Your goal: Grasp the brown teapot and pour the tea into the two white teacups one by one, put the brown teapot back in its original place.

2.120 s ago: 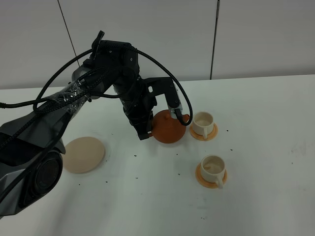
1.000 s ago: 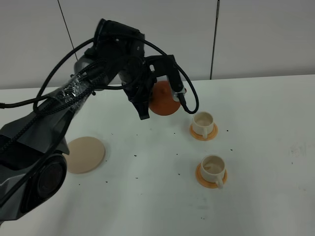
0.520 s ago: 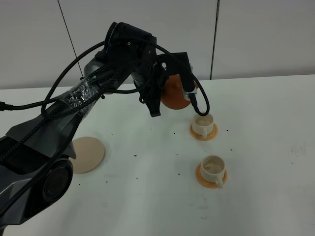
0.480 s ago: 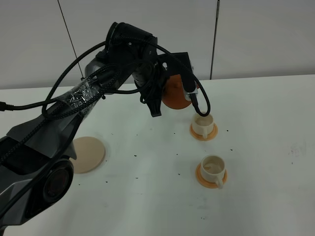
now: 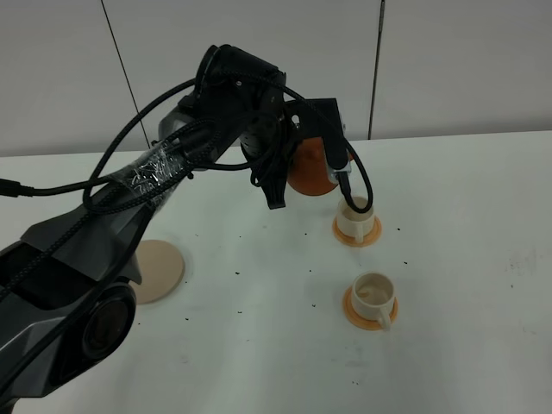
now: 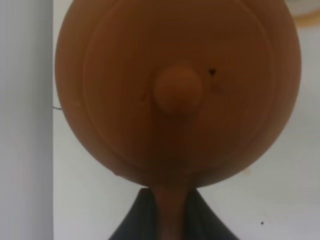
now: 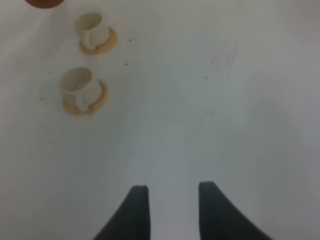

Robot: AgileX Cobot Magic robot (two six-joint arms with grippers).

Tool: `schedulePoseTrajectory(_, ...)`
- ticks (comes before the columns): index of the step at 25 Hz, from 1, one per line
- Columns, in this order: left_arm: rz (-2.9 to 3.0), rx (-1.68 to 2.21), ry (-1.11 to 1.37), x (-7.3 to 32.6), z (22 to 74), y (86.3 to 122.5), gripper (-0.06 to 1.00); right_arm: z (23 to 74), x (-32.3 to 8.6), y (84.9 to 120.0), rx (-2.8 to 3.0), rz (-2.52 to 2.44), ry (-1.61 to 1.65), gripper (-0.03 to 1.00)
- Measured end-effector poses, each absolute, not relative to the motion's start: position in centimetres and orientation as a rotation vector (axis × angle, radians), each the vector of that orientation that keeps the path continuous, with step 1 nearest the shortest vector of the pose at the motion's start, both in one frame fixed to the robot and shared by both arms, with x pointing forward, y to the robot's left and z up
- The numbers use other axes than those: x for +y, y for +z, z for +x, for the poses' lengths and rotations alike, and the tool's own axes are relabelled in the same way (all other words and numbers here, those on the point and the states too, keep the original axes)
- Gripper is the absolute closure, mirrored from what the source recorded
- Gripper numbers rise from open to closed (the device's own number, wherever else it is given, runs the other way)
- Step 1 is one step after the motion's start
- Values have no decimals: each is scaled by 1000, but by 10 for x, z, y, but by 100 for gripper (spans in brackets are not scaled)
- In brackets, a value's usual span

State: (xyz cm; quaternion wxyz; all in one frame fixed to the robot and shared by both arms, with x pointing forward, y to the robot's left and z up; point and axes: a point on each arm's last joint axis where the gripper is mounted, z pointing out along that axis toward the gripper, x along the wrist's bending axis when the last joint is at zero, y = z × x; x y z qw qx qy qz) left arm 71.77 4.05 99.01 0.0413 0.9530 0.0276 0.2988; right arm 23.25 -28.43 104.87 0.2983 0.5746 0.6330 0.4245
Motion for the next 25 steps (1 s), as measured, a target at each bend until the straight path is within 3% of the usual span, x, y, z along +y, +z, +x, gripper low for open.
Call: schedulePoseTrajectory(25,2951,-75,1061,27,719,978,78,233,-284,1049,1682,1527,1128,73)
